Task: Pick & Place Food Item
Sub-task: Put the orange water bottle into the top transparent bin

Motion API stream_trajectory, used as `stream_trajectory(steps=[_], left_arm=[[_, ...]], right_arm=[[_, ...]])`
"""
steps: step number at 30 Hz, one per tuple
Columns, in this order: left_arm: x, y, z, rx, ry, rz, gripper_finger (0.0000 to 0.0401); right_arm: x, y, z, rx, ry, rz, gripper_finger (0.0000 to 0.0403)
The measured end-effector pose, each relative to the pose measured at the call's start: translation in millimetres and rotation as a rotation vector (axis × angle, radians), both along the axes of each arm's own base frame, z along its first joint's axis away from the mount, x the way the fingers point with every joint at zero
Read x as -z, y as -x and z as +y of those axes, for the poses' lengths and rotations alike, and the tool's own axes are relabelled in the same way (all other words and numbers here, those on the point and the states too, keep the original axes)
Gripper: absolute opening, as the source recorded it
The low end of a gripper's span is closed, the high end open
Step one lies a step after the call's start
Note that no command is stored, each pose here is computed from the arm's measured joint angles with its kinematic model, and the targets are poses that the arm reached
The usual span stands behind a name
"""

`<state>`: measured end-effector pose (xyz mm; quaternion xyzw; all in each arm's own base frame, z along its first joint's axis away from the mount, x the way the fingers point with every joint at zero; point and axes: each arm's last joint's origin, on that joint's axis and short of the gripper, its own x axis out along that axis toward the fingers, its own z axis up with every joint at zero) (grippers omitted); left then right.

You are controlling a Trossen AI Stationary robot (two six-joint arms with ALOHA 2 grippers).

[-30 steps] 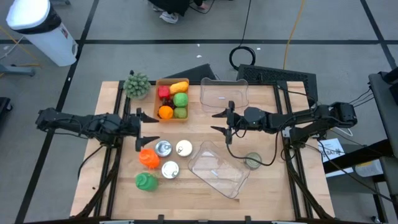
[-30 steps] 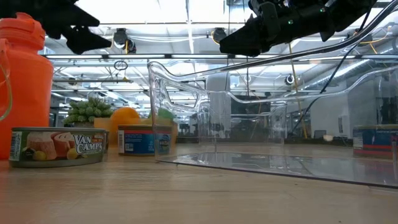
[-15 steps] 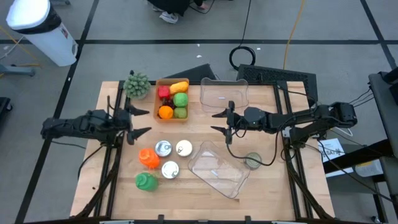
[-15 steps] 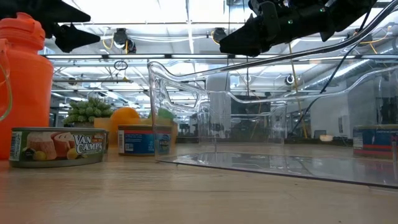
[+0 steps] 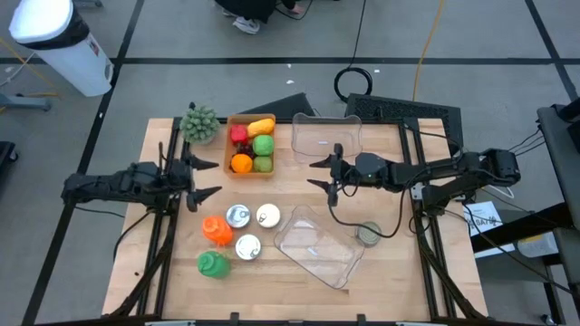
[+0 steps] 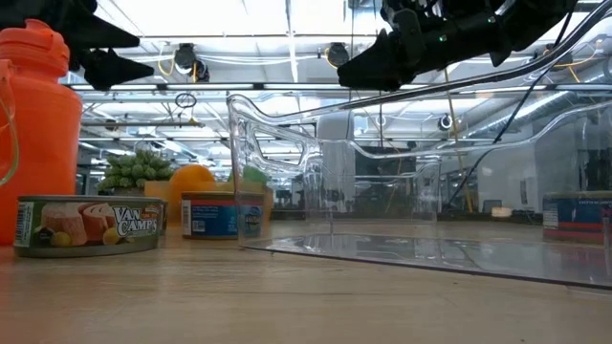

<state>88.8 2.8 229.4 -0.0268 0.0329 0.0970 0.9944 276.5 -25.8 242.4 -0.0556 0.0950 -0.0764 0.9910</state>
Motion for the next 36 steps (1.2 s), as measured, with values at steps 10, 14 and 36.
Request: stream_trajectory(steps=[10, 14, 36], left_arm=[[32, -10, 4, -0.097, 0.085, -0.016, 0.0374], [39, -12, 5, -0.095, 0.097, -0.037, 0.0368], [30, -14, -6, 0.299, 0.132, -0.162, 0.0373]], right_arm=[[0, 0, 0, 0.000, -0.001, 0.001, 0.0210], [0, 0, 0, 0.000, -0.001, 0.001, 0.0210], [0, 0, 0, 0.003, -0.019, -0.003, 0.0210]])
